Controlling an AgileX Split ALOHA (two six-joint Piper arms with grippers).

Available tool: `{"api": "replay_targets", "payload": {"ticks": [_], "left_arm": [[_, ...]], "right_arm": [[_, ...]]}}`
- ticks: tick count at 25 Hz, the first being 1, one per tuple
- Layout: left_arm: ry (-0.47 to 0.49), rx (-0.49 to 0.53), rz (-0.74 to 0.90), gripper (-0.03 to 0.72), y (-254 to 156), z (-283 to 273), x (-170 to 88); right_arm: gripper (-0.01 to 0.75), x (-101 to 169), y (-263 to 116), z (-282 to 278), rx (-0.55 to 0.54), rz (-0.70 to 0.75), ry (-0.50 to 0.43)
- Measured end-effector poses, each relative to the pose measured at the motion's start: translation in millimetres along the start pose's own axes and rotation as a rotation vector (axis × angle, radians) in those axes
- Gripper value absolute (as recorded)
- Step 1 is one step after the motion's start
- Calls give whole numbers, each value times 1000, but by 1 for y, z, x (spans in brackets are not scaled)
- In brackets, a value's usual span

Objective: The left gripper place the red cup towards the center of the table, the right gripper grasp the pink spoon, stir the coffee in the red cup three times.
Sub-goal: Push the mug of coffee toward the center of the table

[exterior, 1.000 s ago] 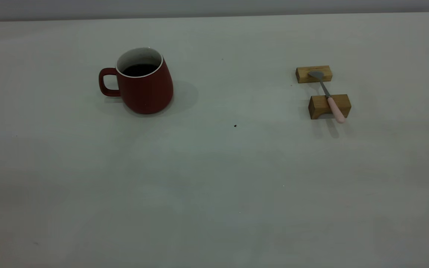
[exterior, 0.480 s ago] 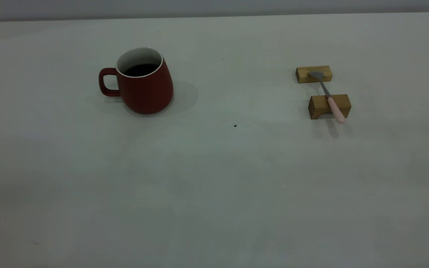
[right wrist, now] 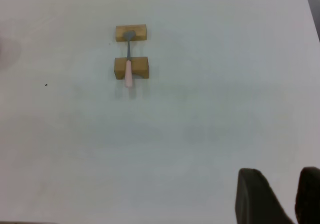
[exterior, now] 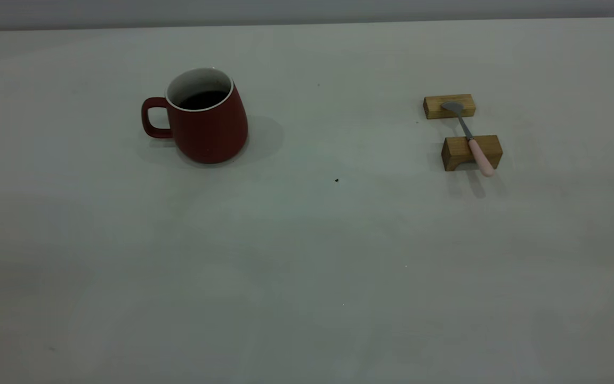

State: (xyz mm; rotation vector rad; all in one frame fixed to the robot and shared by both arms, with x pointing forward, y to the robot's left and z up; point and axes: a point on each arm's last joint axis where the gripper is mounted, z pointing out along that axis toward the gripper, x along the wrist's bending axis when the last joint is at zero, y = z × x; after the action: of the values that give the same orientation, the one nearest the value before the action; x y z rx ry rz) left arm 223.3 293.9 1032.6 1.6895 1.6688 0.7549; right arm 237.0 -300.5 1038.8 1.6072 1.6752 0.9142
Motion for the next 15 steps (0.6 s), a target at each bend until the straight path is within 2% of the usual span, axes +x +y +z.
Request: {"api": "replay_targets", "payload": {"ticks": [3, 8, 11, 15], "left_arm": [[0, 73, -38, 482, 9, 8, 1], [3, 222, -65, 482, 46, 37, 4], [8, 342, -79, 482, 70, 69, 7], [9, 419, -58, 482, 96, 113, 11]], "right_arm": [[237, 0, 0, 0, 0, 0, 0], [237, 0, 0, 0, 0, 0, 0], [237, 0, 0, 0, 0, 0, 0], [237, 0, 0, 0, 0, 0, 0]]}}
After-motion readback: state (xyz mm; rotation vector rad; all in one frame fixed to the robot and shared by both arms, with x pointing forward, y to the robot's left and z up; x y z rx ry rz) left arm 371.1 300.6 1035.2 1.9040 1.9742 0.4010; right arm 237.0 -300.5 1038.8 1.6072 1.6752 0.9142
